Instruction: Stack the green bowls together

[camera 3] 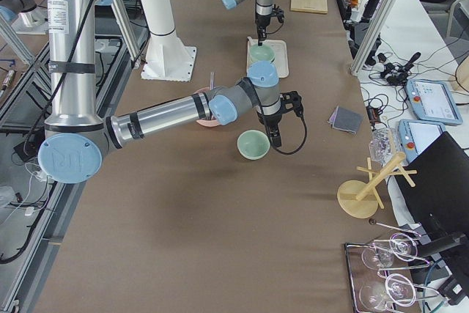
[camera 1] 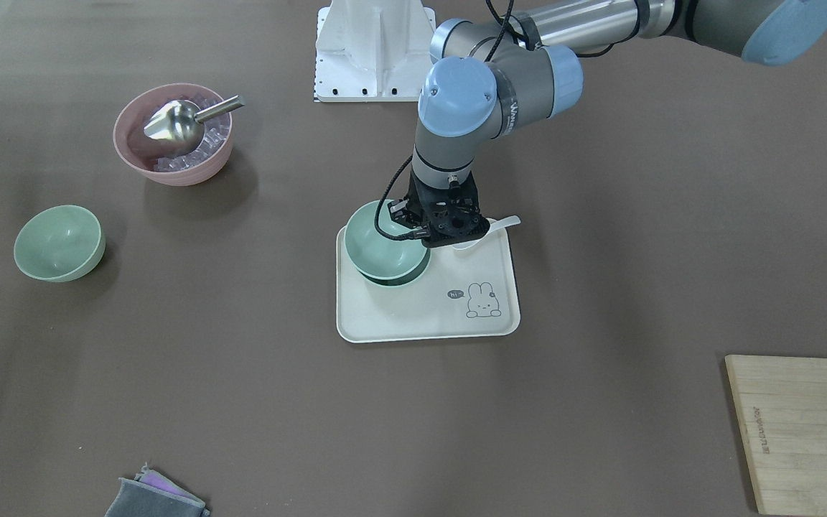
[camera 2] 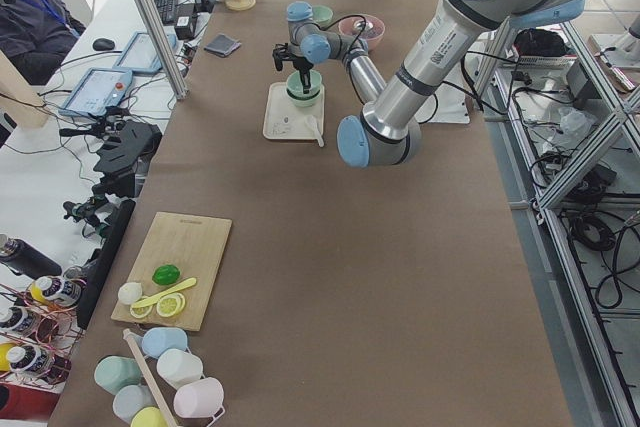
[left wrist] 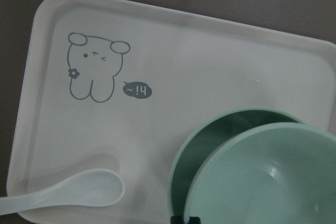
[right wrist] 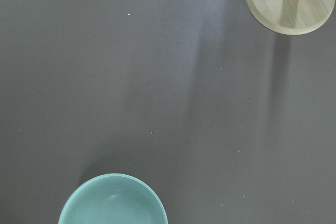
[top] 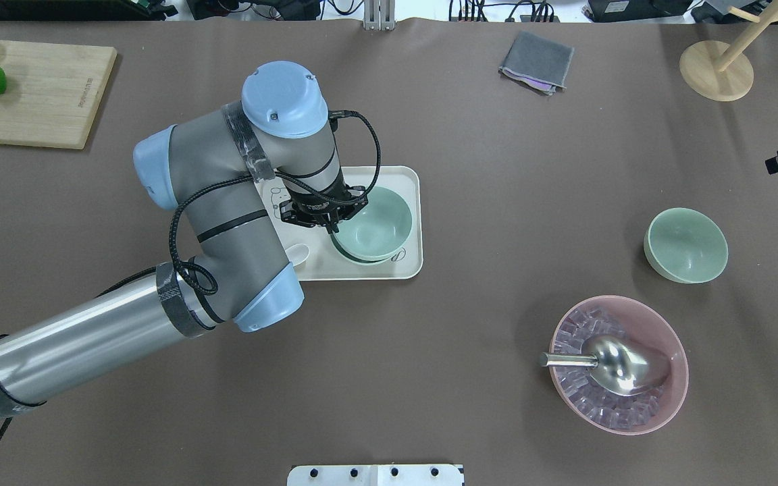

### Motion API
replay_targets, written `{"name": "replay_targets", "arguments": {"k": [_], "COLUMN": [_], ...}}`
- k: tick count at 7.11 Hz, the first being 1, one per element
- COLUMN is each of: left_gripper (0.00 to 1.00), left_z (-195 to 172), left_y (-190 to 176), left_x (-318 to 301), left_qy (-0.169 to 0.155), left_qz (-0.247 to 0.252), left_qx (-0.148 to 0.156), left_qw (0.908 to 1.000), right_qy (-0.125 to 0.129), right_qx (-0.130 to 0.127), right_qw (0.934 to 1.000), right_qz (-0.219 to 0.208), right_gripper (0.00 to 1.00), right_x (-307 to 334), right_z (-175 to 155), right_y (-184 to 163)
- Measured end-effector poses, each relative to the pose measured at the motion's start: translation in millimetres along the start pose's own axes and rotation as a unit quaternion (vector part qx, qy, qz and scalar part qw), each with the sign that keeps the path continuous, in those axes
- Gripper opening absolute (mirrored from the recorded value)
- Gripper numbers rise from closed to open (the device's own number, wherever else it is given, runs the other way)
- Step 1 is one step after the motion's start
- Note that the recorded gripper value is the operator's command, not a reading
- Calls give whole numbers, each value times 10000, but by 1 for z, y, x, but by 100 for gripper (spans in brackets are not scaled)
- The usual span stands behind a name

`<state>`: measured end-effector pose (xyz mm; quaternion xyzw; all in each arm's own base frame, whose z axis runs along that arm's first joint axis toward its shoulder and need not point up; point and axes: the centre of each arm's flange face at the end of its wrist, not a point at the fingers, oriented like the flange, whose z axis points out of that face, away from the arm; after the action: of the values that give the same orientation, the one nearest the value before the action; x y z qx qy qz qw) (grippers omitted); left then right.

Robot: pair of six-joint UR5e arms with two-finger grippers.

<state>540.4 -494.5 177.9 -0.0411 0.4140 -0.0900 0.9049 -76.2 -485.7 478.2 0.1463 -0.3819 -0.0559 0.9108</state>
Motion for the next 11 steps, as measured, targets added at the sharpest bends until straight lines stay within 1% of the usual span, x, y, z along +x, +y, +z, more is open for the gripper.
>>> {"name": "replay_targets", "arguments": {"k": [4, 8, 9, 10, 11], "left_gripper": [0, 0, 19, 76, 97], "left_z": [9, 14, 16, 16, 17], "left_y": [-7, -8, -8, -8, -8], "left_x": [-1, -7, -7, -8, -10], "left_qy": [34, 11, 31, 63, 125], "left_qz": [24, 22, 35, 54, 94], "left_qx": [78, 79, 81, 89, 104], "left_qw": [10000, 10000, 10000, 9999, 9998], "right_qy": [2, 0, 0, 0, 0], "right_qx": [-1, 0, 0, -1, -2], "right_qw": [10000, 10000, 10000, 10000, 10000], "right_qz": [3, 5, 6, 5, 4], "right_gripper": [100, 100, 100, 100, 100], "right_x": [0, 0, 0, 0, 0], "right_z": [0, 0, 0, 0, 0], "right_y": [0, 0, 0, 0, 0]}}
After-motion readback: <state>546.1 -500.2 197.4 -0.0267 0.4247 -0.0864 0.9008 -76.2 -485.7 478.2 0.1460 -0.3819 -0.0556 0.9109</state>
